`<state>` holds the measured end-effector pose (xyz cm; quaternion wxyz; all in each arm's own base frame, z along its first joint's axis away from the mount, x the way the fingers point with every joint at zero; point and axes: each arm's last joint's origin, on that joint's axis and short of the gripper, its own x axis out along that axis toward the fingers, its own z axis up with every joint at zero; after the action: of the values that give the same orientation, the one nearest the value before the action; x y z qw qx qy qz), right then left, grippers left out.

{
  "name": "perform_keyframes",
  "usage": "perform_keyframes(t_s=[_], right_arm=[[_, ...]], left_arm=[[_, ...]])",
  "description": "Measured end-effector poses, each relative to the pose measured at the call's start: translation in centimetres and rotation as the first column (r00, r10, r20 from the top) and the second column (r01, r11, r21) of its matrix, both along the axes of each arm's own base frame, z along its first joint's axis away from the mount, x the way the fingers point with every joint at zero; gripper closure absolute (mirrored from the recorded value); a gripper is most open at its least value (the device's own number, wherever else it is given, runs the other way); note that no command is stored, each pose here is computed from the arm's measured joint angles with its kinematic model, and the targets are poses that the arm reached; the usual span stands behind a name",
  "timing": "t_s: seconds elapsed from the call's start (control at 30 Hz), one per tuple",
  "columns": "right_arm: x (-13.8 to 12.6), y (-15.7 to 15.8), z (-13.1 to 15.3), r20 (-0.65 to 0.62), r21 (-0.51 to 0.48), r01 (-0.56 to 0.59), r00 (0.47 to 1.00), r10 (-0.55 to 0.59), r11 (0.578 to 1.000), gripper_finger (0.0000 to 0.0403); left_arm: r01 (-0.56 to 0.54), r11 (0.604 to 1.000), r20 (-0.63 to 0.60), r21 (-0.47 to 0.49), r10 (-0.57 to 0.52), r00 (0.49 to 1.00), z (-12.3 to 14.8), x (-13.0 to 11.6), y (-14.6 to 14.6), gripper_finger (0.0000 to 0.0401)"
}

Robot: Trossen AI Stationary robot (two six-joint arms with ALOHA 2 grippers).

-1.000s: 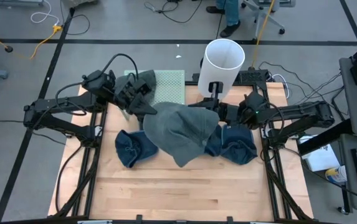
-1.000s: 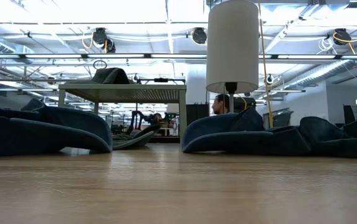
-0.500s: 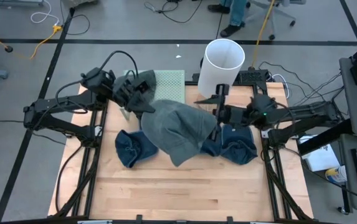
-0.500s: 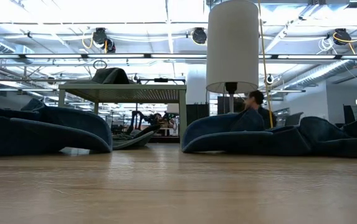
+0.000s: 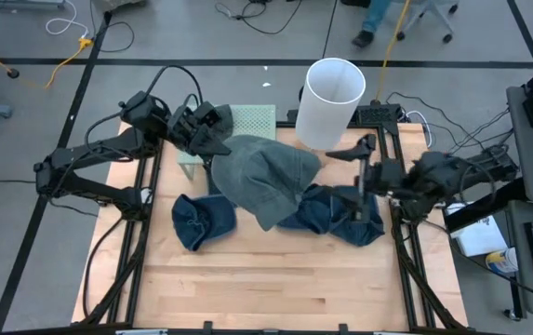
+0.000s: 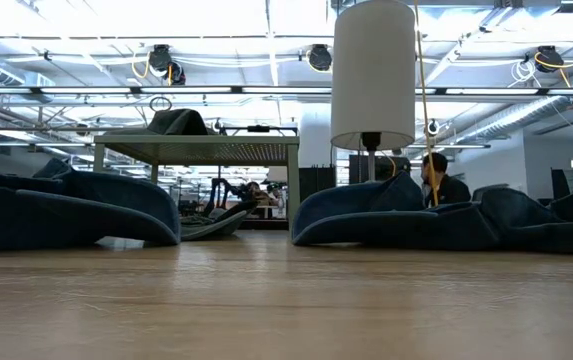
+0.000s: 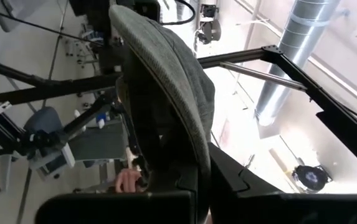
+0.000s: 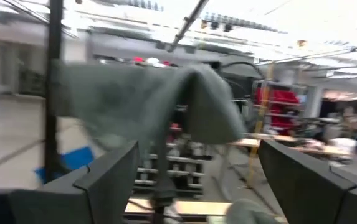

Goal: Pick & Place hat
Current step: Stack the bottom gray cap on top of the gray cap on the shelf

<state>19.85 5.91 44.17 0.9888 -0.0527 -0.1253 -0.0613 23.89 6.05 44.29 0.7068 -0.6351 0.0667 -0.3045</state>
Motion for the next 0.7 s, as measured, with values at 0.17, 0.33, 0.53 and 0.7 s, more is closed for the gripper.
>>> perform_keyframes(t_s=[0.17, 0.33, 0.53, 0.7], right_arm=[[-1.8, 1.0, 0.6, 0.027, 0.038, -0.088, 0.996, 0.087, 0.995, 0.0082], [-2.8, 1.6, 1.0, 0.045, 0.036, -0.135, 0.99, 0.134, 0.99, 0.0084], [-2.9, 1.8, 0.8, 0.026, -0.002, -0.114, 0.993, 0.114, 0.993, 0.0084], [-2.9, 1.8, 0.5, -0.007, -0.021, -0.114, 0.994, 0.114, 0.993, 0.0084]], left_arm=[[-0.047, 0.998, 0.017, 0.039, 0.046, 0.999, 0.4, -1.3, 1.4, 0.0393], [-0.172, 0.98, -0.003, 0.102, 0.173, 0.985, 0.9, -4.4, 2.6, 0.0393], [-0.307, 0.942, -0.094, 0.138, 0.321, 0.943, 0.5, -8.0, 4.1, 0.0393], [-0.403, 0.906, -0.177, 0.131, 0.422, 0.889, -0.2, -10.2, 5.9, 0.0393]])
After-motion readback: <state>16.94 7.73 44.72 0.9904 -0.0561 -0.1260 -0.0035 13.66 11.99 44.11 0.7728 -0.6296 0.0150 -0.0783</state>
